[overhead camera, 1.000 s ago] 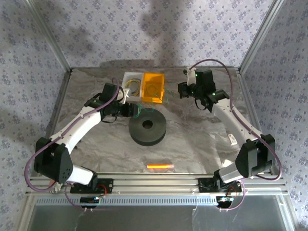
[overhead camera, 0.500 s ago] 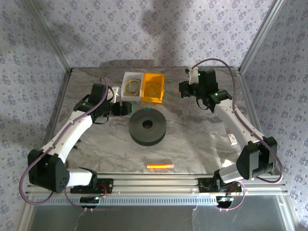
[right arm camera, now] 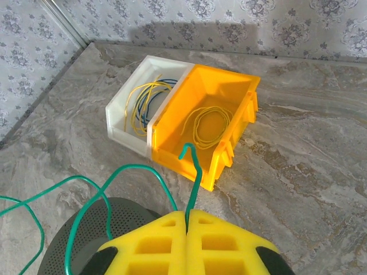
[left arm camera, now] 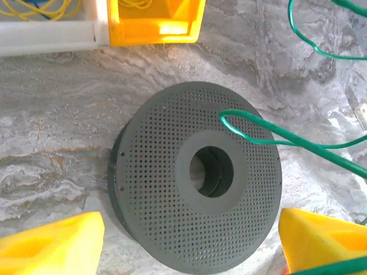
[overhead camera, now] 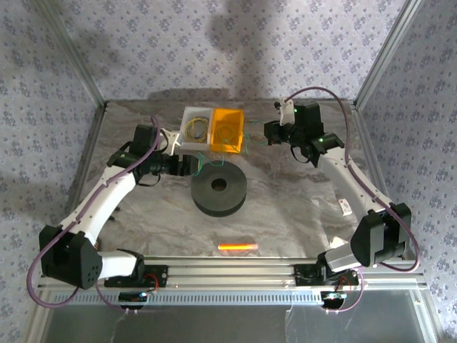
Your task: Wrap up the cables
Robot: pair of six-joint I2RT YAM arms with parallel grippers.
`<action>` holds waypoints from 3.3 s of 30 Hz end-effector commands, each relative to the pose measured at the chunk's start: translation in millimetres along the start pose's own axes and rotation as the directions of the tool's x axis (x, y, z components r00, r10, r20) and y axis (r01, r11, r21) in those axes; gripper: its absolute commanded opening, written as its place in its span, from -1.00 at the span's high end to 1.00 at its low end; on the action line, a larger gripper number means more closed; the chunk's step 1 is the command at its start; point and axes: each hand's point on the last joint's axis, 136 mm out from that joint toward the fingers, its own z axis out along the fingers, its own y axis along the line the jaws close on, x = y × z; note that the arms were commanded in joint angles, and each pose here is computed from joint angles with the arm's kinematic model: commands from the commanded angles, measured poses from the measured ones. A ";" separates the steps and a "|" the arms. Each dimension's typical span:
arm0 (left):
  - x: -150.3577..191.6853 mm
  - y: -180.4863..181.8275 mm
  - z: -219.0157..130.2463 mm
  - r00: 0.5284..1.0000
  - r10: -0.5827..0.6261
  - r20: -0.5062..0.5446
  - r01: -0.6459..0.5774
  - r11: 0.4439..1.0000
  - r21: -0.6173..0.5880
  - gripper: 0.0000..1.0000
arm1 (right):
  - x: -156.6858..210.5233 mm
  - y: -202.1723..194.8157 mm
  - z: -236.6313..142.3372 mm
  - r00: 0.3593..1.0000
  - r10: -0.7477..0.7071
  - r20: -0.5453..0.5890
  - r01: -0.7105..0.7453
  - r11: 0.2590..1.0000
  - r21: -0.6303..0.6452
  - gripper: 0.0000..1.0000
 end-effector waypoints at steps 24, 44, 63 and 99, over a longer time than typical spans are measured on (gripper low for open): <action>-0.3 19.9 -13.2 0.998 0.059 0.032 -0.055 0.992 -0.112 -0.46 | -6.7 -12.7 1.6 0.992 0.128 0.018 -0.128 0.991 -0.028 1.00; 15.2 47.5 19.8 0.991 0.045 0.125 -0.030 0.993 -0.118 0.17 | -14.4 -13.4 -3.5 0.976 0.212 0.041 -0.207 0.972 -0.112 1.00; 5.5 66.5 47.7 0.988 -0.001 0.152 0.014 0.996 -0.083 0.34 | -17.5 -8.8 -2.3 0.972 0.231 0.041 -0.222 0.963 -0.155 1.00; -11.7 49.8 32.9 0.960 -0.063 0.274 0.021 0.988 0.153 1.00 | -22.1 0.3 0.3 0.970 0.239 0.040 -0.227 0.954 -0.196 1.00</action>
